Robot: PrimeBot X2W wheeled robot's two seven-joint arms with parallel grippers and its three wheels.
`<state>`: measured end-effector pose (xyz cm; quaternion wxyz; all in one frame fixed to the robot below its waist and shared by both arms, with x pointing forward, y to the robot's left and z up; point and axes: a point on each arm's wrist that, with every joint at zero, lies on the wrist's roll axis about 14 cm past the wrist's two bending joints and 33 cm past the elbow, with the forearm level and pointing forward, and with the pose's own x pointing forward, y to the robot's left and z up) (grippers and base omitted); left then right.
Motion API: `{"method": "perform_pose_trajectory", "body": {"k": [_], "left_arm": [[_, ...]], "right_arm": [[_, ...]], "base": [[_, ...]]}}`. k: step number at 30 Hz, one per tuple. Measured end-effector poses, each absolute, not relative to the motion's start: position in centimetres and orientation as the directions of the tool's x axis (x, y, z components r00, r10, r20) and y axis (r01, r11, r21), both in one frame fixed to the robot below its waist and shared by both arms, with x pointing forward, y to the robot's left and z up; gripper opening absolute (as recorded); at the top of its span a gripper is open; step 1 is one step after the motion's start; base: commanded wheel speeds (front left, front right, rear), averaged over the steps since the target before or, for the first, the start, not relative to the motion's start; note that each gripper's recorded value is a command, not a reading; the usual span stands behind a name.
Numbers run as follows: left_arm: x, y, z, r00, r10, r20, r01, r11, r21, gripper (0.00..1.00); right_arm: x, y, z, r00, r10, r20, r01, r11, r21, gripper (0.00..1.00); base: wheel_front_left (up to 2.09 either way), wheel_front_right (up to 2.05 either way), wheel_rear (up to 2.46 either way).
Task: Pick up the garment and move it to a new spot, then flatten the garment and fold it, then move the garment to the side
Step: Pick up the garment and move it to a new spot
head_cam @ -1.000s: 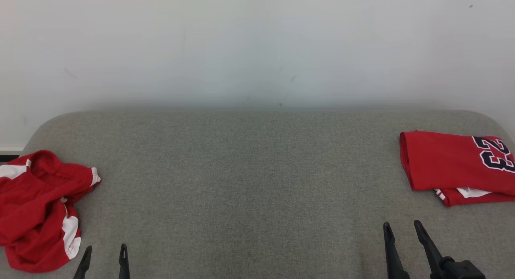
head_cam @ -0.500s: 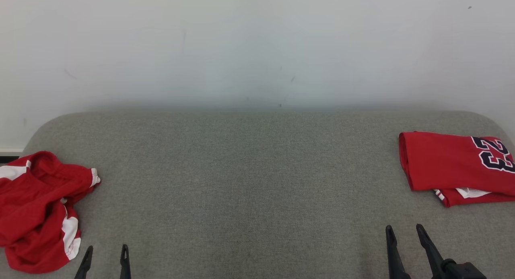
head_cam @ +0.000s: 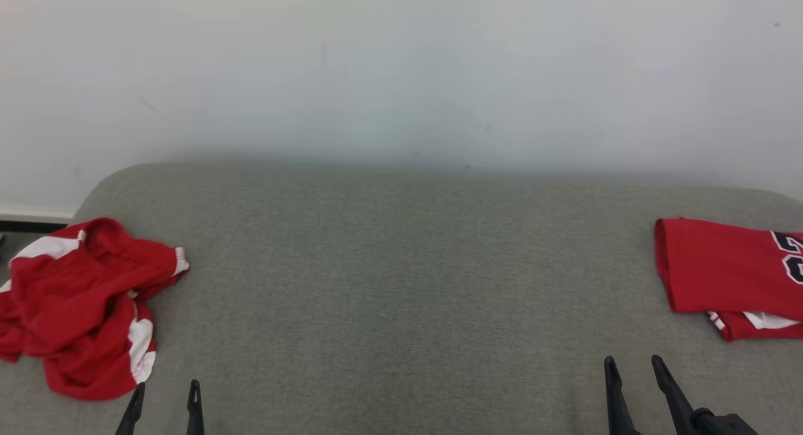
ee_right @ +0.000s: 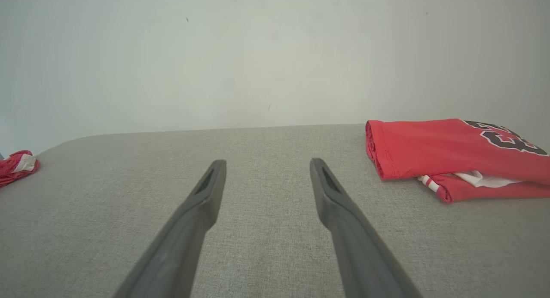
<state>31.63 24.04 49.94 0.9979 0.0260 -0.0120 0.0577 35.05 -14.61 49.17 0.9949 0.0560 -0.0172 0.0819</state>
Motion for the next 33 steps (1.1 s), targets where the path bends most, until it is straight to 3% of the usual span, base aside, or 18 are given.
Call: {"method": "perform_pose_trajectory", "body": {"k": [12,26,33], "left_arm": [[27.4,29.0,49.9,0.961,0.276,0.022,-0.277,0.958,0.067,1.00],[19.3,34.7,49.1,0.856,0.517,-0.003,-0.516,0.854,0.057,1.00],[17.9,35.3,48.7,0.828,0.560,-0.012,-0.558,0.828,0.056,1.00]], "right_arm": [[36.5,-9.7,48.9,0.951,0.306,0.029,-0.308,0.944,0.119,1.00],[37.6,-1.7,49.1,0.857,0.515,0.027,-0.514,0.849,0.120,1.00],[37.9,-0.1,48.8,0.833,0.552,0.020,-0.550,0.826,0.123,1.00]], "base": [[0.00,0.00,0.00],[0.00,0.00,0.00],[0.00,0.00,0.00]]}}
